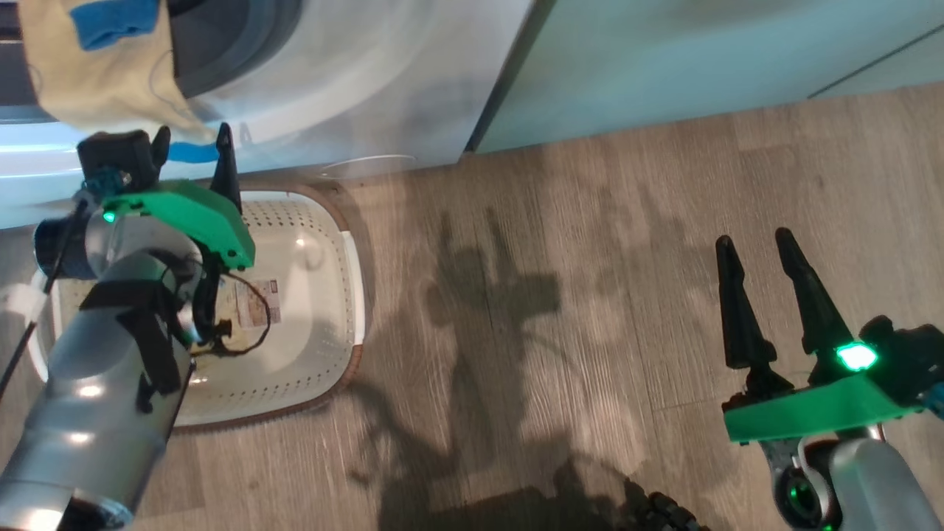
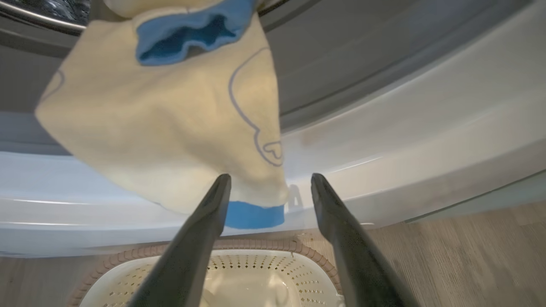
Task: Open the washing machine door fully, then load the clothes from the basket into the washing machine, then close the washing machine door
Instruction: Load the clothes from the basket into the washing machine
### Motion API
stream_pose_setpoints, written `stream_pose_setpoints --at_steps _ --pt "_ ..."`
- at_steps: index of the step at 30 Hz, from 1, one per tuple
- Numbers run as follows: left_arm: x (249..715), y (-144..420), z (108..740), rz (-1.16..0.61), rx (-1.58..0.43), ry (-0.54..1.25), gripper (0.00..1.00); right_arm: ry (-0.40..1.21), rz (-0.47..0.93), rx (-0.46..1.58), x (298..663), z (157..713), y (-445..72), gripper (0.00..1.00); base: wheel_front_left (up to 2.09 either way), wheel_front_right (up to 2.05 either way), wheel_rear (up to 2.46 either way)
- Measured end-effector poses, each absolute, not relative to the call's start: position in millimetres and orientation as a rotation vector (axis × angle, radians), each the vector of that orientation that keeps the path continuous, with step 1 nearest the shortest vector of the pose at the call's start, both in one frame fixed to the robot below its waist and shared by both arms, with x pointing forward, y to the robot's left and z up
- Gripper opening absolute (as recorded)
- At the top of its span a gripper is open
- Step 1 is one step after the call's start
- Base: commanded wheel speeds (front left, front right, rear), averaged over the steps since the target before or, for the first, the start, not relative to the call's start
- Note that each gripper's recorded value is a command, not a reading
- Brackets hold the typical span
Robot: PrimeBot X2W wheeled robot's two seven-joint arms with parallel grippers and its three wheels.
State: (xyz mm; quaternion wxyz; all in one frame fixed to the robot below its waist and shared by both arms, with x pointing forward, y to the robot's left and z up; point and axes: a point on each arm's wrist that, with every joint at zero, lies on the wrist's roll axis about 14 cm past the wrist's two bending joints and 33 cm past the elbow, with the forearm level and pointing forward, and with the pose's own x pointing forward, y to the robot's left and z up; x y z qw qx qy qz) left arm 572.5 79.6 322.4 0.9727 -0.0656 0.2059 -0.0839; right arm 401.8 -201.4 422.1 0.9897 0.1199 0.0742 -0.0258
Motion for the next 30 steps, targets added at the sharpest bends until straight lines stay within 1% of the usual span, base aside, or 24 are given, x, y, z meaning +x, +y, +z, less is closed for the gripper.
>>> stream_pose_setpoints --at_steps 6,7,8,9,10,11,20,30 --pt "581 85 310 -0.134 -0.132 0.439 1.0 0.147 -0.055 0.246 406 421 -203 1.0 0.0 0.0 0.0" --pt "582 87 309 -0.122 -0.129 0.441 0.88 0.148 -0.055 0.246 406 421 -203 1.0 0.0 0.0 0.0" --pt "583 89 309 -0.114 -0.134 0.438 0.88 0.149 -0.055 0.246 406 421 -203 1.0 0.0 0.0 0.0" --pt "584 90 309 -0.108 -0.142 0.437 0.44 0.149 -0.055 0.246 406 421 -203 1.0 0.0 0.0 0.0" --pt "584 91 309 -0.102 -0.147 0.438 0.25 0.149 -0.055 0.246 406 421 -203 1.0 0.0 0.0 0.0" --pt "584 92 308 -0.1 -0.149 0.441 0.0 0.148 -0.054 0.246 406 421 -203 1.0 0.0 0.0 0.0" --pt "580 106 309 -0.077 -0.139 0.437 0.0 0.132 -0.039 0.251 414 423 -199 1.0 0.0 0.0 0.0" --pt "570 115 342 -0.096 -0.158 0.385 0.0 0.119 -0.008 0.259 421 425 -190 1.0 0.0 0.0 0.0"
